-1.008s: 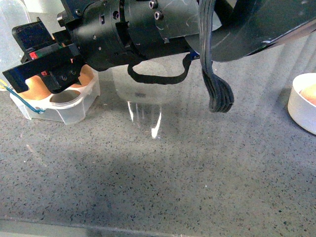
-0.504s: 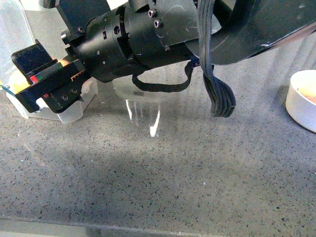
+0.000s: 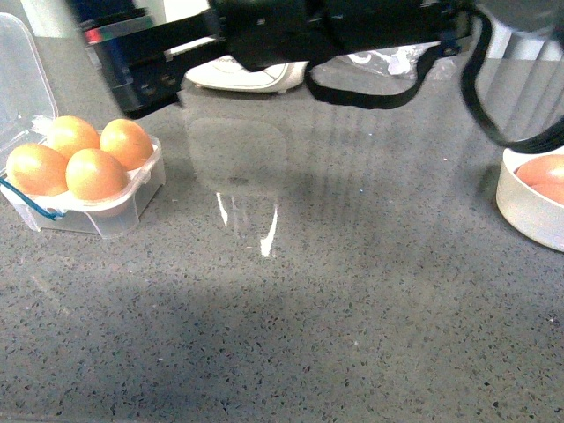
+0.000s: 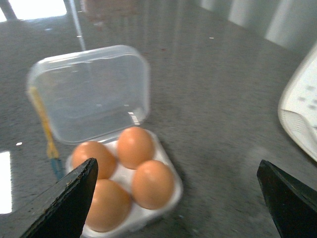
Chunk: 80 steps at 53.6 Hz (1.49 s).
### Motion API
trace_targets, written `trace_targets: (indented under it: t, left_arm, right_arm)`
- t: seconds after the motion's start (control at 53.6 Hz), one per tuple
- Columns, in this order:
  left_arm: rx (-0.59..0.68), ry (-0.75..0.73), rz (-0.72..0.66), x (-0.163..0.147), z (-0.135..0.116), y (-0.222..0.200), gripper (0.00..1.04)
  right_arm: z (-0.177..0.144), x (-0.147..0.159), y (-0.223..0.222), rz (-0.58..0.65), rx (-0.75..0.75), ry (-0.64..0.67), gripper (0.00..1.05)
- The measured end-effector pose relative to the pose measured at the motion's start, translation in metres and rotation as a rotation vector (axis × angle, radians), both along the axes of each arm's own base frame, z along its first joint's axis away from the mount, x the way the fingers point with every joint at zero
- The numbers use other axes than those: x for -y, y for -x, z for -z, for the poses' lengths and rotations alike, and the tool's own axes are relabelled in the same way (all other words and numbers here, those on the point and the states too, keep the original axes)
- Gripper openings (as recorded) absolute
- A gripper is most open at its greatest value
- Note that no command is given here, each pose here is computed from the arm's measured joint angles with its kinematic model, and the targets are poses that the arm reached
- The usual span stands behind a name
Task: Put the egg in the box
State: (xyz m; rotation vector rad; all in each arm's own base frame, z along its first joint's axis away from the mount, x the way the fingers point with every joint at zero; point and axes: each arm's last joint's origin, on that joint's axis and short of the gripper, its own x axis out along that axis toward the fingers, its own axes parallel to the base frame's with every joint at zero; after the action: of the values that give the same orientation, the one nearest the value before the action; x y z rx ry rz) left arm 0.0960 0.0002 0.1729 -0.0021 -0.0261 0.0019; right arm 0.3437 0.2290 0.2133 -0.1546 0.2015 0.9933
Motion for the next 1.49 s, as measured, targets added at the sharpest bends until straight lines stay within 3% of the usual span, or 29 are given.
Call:
trace_targets:
  t: [0.261,0.392,0.672,0.746,0.802,0.97,1.157,1.493]
  left_arm:
    - [0.0,0.0,0.0,0.0,0.0,0.0,0.98]
    - [0.0,0.0,0.0,0.0,0.0,0.0,0.98]
    - [0.0,0.0,0.0,0.0,0.0,0.0,0.98]
    - [0.0,0.0,0.001,0.0,0.0,0.0,0.98]
    - [0.0,0.0,-0.001,0.0,0.0,0.0,0.98]
    - [0.0,0.0,0.0,0.0,0.0,0.0,0.98]
    - [0.0,0.0,0.0,0.0,0.0,0.0,0.98]
    - [0.0,0.0,0.0,0.0,0.0,0.0,0.98]
  right_arm:
    - [-0.003,0.065,-0.014,0.419,0.007,0.034,0.97]
    - [-0.021,0.103,-0.006,0.635,0.079,0.039,0.97]
    - [-0.093,0.146,0.049,0.786,0.366,-0.02,0.97]
    - [-0.098,0.163,0.077,0.946,0.29,-0.078,0.82]
    - [-0.085,0.174,0.094,0.974,0.264,-0.125,0.7]
    - [-0.038,0.194,0.121,0.988,0.202,-0.129,0.38]
    - [-0.013,0.206,0.148,0.987,0.203,-0.138,0.04]
    - [0.017,0.224,0.181,0.968,0.196,-0.141,0.03]
